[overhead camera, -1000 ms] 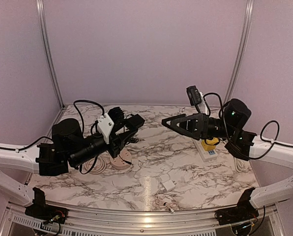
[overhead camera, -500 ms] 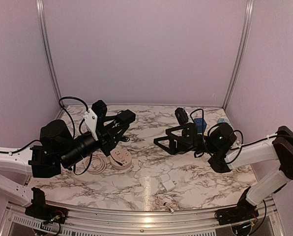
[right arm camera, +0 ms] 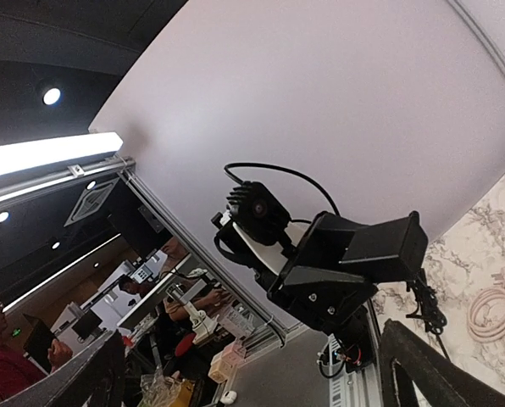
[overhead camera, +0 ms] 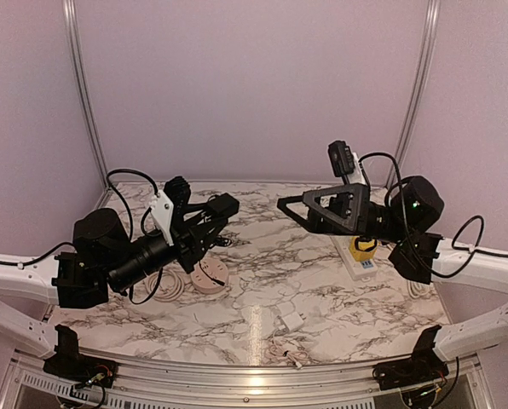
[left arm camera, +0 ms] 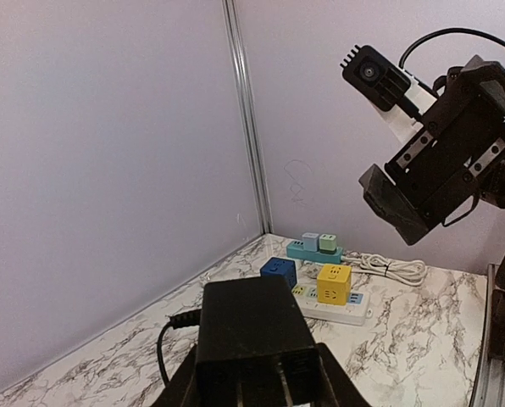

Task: Insert the plug
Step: Pass from the left arm to the right

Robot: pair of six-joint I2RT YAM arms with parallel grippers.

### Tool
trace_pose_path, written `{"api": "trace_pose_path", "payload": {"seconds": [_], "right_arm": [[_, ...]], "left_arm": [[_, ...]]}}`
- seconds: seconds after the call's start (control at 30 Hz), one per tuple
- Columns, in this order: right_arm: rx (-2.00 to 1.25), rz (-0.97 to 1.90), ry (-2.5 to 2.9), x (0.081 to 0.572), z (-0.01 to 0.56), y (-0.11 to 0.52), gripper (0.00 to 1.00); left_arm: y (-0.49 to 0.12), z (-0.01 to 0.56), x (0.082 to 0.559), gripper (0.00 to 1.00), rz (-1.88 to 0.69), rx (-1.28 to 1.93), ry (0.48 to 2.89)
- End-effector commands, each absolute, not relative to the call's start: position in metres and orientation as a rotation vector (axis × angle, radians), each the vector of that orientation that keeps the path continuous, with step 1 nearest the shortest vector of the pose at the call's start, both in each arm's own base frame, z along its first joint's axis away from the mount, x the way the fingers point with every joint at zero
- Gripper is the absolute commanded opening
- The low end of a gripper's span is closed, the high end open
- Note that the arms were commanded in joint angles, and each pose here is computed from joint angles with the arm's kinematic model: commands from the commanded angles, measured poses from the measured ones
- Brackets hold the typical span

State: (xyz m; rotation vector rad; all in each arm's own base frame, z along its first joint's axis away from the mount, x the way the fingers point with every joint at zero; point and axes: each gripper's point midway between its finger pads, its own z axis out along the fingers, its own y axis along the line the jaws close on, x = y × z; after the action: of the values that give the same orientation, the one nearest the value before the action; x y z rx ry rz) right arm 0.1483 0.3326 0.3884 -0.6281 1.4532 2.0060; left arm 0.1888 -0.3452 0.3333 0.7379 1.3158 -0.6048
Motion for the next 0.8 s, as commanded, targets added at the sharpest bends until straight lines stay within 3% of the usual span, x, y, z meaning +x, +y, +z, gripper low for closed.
{"api": "trace_pose_path", "payload": {"seconds": [0.0, 0.33, 0.77], "right_arm": [[-0.586, 1.873, 1.645, 0.165, 0.360, 0.343, 0.98], [-0.419, 1.976, 1.701, 0.177, 0.351, 0.349, 0.88], [-0.332, 2.085, 1.801, 0.182, 0.344, 0.376, 0.68]], "left_arm": [[-0.352, 0.346, 0.184, 0.10, -0.618, 0.751, 1.278], [-0.370, 0.340, 0.172, 0.09, -0.636, 0.818, 1.257], [-0.386, 0.334, 0.163, 0.09, -0.646, 0.872, 1.243]]}}
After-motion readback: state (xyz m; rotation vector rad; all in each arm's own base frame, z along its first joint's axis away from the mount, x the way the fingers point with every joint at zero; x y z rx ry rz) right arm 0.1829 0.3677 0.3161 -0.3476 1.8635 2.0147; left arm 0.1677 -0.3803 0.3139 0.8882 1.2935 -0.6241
